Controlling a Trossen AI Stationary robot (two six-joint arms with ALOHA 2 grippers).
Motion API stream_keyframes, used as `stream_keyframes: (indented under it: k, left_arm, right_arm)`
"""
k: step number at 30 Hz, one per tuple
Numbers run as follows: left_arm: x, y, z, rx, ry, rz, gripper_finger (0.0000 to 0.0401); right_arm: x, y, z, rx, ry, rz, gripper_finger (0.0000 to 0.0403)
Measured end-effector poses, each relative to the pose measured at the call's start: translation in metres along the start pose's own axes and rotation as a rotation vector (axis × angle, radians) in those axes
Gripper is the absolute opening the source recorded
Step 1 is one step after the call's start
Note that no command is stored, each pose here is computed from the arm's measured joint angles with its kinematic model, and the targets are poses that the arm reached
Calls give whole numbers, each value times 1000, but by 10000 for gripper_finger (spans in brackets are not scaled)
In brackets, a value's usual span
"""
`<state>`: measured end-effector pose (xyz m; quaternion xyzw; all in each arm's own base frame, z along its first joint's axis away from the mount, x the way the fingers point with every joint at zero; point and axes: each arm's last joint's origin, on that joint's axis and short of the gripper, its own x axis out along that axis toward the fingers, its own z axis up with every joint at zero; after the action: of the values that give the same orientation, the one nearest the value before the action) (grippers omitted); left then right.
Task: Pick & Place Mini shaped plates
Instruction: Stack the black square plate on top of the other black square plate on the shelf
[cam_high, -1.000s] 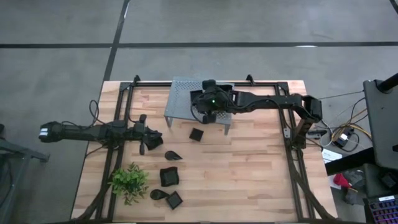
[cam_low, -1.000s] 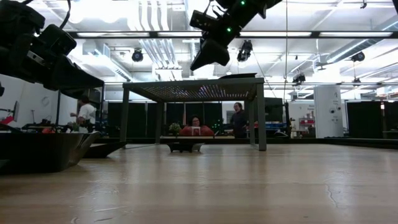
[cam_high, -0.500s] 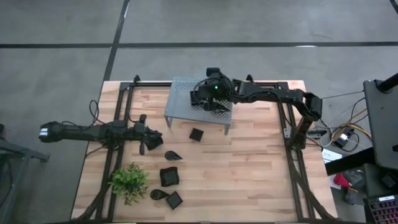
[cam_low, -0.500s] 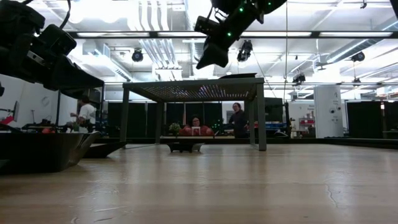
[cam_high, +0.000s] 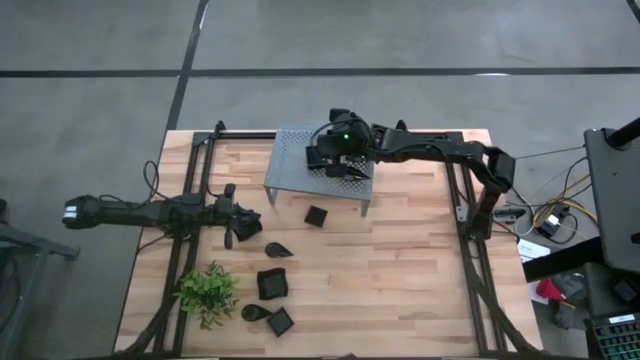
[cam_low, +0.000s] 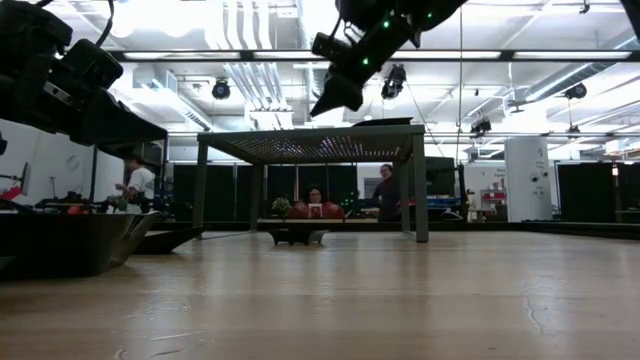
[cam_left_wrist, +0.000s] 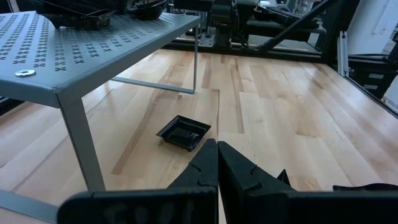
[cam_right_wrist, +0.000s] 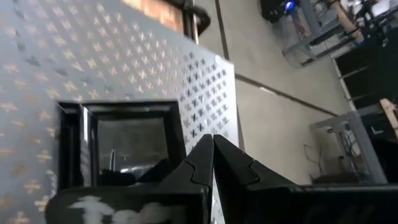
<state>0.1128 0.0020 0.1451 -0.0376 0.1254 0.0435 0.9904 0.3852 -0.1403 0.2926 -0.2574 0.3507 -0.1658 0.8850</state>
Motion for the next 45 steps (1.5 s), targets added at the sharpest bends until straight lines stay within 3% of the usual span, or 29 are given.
stream_keyframes:
  k: [5, 10, 19, 40, 45]
  left_arm:
    - [0, 0, 0, 0, 0, 0, 0]
    - [0, 0, 0, 0, 0, 0, 0]
    - [0, 0, 0, 0, 0, 0, 0]
    - [0, 0, 0, 0, 0, 0, 0]
    - [0, 0, 0, 0, 0, 0, 0]
  right_arm:
    - [16, 5, -8, -15, 76, -42, 8]
    - [16, 0, -4, 3, 41, -67, 8]
    - [27, 5, -14, -14, 96, -33, 8]
    - [23, 4, -11, -38, 81, 14, 8]
    - [22, 8, -12, -45, 78, 69, 8]
